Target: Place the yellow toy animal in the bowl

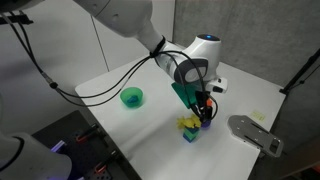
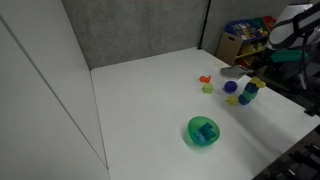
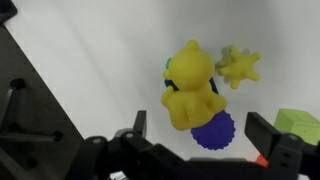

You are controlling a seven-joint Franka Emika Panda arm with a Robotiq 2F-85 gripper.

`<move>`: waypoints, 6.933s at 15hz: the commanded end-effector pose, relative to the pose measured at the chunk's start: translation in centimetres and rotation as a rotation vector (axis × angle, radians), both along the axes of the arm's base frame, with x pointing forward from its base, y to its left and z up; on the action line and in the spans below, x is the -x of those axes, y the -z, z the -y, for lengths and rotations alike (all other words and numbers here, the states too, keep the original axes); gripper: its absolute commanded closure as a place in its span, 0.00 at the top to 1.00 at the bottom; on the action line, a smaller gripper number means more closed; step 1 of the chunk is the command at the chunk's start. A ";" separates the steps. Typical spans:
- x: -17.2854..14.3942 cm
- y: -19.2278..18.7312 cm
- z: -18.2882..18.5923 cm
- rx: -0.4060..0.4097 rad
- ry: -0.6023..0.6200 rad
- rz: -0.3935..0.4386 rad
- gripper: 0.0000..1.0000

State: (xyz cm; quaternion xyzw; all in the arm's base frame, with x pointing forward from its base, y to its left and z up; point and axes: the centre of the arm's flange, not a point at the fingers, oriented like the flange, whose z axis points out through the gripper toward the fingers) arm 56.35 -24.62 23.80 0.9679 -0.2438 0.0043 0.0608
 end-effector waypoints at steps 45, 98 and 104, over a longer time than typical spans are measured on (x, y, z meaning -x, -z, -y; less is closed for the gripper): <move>3.7 -4.2 -19.3 -0.059 -0.346 -0.093 0.18; 4.5 -1.2 -31.1 -0.044 -0.554 -0.054 1.00; 3.1 -8.3 -25.9 -0.112 -0.482 -0.094 1.00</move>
